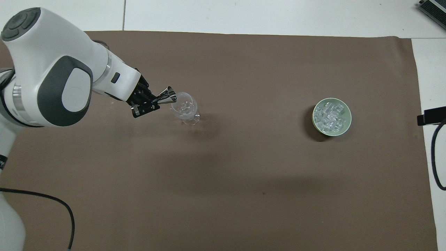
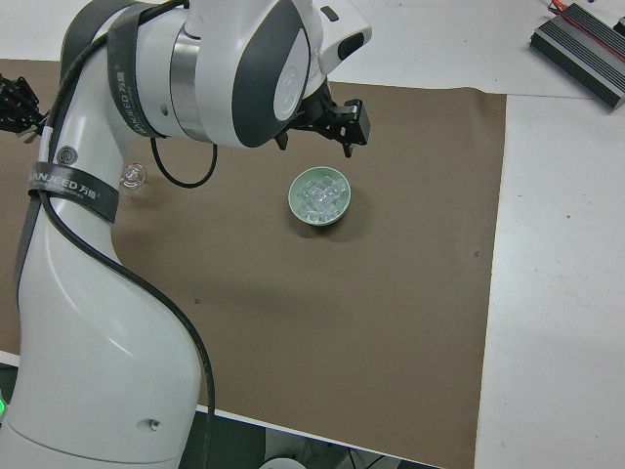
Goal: Pour wine and add ice with both arms
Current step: 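Tilt the jigger with the left gripper to pour into the clear glass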
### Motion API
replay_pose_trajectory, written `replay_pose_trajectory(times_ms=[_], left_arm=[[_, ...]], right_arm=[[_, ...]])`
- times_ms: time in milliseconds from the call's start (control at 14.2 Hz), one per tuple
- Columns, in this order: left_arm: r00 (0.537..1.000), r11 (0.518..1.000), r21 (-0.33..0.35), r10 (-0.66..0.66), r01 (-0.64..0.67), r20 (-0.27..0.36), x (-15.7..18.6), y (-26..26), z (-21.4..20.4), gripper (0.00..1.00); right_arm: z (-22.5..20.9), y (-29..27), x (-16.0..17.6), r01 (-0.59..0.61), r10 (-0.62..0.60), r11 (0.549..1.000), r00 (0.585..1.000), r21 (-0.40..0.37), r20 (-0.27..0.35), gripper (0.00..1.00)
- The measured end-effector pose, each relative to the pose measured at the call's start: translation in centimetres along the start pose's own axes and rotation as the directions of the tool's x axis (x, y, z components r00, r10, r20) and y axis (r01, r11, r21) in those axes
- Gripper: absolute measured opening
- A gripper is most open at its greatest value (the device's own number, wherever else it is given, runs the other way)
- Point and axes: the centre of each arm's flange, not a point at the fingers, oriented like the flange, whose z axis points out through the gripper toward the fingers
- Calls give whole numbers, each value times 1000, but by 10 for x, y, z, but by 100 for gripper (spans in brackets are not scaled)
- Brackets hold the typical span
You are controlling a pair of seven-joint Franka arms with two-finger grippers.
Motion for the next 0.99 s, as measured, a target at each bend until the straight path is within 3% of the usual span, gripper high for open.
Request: replay_pose_trajectory(times_ms=[986], left_arm=[[992, 997, 73, 28, -37, 119, 16, 8, -5, 22]], right_arm=[[0, 0, 0, 0, 0, 1000, 1000, 0, 0, 100]])
